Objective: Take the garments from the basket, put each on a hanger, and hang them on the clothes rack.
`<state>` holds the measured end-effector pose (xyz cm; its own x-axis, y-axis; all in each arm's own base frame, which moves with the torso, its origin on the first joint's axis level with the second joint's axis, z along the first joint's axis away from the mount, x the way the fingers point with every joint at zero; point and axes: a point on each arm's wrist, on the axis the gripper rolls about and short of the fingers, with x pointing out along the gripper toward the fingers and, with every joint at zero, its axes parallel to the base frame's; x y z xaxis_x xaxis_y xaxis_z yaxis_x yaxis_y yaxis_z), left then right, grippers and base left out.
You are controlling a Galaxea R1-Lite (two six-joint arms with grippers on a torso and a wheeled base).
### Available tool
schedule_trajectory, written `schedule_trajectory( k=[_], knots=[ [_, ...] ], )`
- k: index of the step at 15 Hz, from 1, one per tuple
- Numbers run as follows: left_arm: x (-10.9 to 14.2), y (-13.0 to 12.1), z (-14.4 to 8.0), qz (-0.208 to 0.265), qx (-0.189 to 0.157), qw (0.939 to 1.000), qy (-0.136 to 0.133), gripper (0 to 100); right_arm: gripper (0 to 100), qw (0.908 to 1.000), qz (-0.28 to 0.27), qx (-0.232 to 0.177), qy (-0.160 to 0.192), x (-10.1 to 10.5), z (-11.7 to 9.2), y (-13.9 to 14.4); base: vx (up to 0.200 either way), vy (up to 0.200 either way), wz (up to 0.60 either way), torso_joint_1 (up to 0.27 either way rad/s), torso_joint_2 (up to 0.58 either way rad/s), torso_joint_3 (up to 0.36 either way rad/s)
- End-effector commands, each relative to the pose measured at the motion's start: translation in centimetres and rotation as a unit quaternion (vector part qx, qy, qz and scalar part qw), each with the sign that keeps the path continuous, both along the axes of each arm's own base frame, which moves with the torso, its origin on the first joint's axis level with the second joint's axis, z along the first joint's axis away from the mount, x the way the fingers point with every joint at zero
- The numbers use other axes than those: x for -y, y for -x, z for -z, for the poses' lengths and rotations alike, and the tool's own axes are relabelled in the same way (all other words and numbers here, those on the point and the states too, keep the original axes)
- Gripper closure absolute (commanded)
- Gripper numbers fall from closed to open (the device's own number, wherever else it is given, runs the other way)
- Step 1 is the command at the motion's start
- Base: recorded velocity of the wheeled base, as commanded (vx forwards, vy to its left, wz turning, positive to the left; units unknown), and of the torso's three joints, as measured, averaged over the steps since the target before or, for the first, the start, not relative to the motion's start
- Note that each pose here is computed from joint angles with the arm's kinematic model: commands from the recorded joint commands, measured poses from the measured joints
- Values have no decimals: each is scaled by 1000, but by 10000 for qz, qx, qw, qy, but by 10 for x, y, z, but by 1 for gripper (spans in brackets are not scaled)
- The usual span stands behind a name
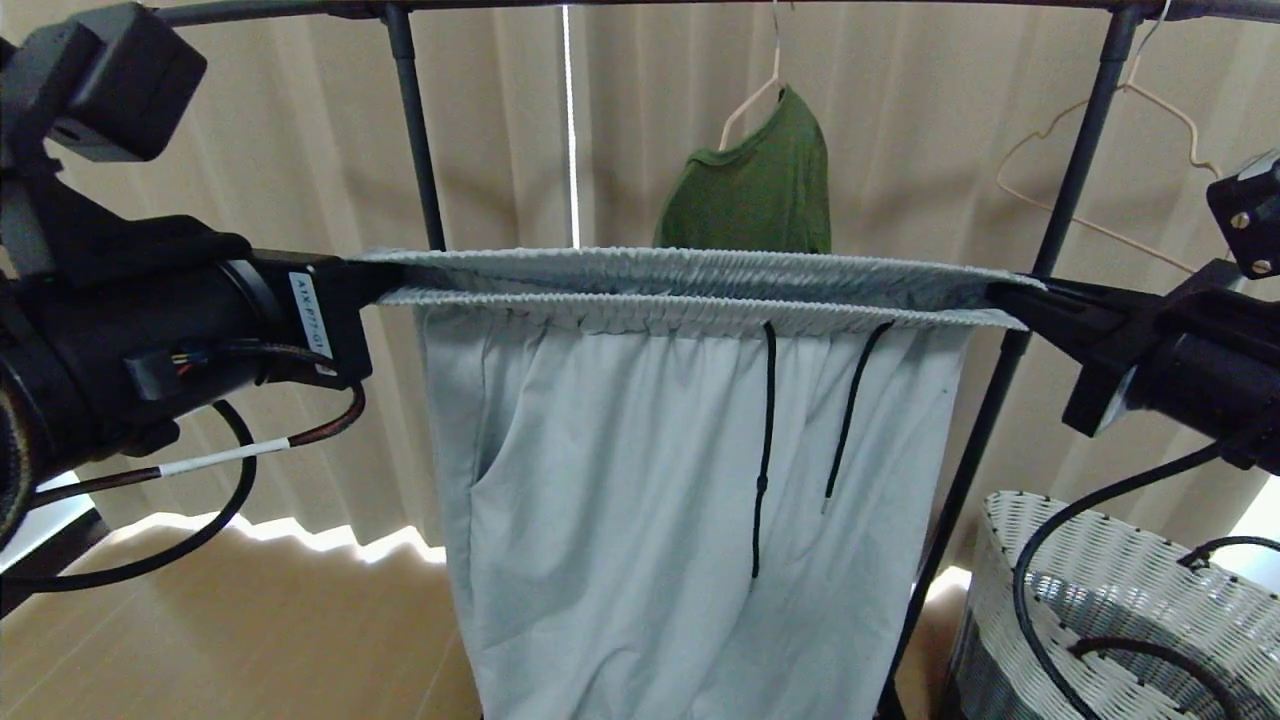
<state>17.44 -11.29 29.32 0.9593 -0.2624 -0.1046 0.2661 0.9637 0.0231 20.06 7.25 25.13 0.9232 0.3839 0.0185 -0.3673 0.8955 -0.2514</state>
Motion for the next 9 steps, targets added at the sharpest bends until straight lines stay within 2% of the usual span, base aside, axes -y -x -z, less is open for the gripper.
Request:
schedule_trajectory(
  k=[1, 6, 9],
  knots=[
    [4, -4, 1, 22, -26, 10000, -29, 100, 100, 10000, -9, -37, 13, -6, 9, -17, 0, 0, 0, 0, 0, 0],
    [6, -7, -9, 30, 212, 9997, -74, 100, 100, 9991, -23, 410, -129, -14, 8, -38, 0, 0, 0, 0, 0, 0],
    [6, -7, -12, 28, 320, 9995, -6, 100, 100, 9988, -15, 463, -141, -14, 5, -37, 0, 0, 0, 0, 0, 0]
  ],
)
